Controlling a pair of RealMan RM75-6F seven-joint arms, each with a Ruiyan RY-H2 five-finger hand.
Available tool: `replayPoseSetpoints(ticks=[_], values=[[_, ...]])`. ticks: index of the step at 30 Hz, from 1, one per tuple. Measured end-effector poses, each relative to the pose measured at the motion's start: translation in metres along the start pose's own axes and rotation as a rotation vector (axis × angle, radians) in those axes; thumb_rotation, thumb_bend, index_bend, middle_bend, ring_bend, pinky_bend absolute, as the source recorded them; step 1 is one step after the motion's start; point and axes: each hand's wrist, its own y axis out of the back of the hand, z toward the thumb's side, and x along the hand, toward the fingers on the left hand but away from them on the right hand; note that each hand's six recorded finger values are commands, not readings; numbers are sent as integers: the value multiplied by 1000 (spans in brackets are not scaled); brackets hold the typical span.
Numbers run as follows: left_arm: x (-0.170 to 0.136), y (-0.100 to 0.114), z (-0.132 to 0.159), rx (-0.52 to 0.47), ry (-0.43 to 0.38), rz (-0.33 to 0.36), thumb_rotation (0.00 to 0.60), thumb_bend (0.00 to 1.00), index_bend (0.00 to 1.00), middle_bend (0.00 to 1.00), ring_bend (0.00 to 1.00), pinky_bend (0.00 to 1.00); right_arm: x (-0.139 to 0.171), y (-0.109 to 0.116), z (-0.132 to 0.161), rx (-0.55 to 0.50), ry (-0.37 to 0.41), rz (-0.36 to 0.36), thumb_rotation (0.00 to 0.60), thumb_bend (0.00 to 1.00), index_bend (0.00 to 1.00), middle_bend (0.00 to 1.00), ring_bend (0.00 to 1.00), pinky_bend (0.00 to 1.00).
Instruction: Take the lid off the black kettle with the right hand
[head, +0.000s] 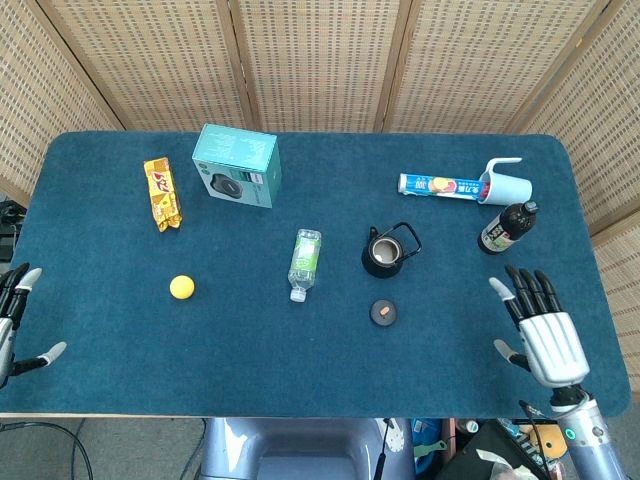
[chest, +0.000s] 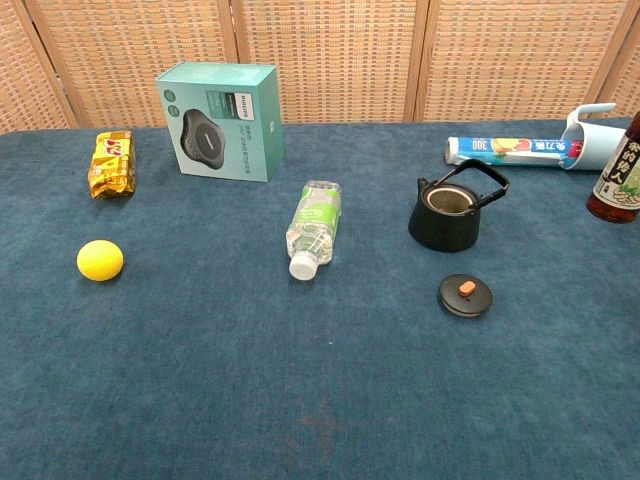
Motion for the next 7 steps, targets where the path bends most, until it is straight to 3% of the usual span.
replayPoseSetpoints(ticks=[7], values=[[-3,2,2,10,-6,6,600,153,0,0,0,0,18,8,-17,-20,-55,-34,600,0,0,0,0,0]])
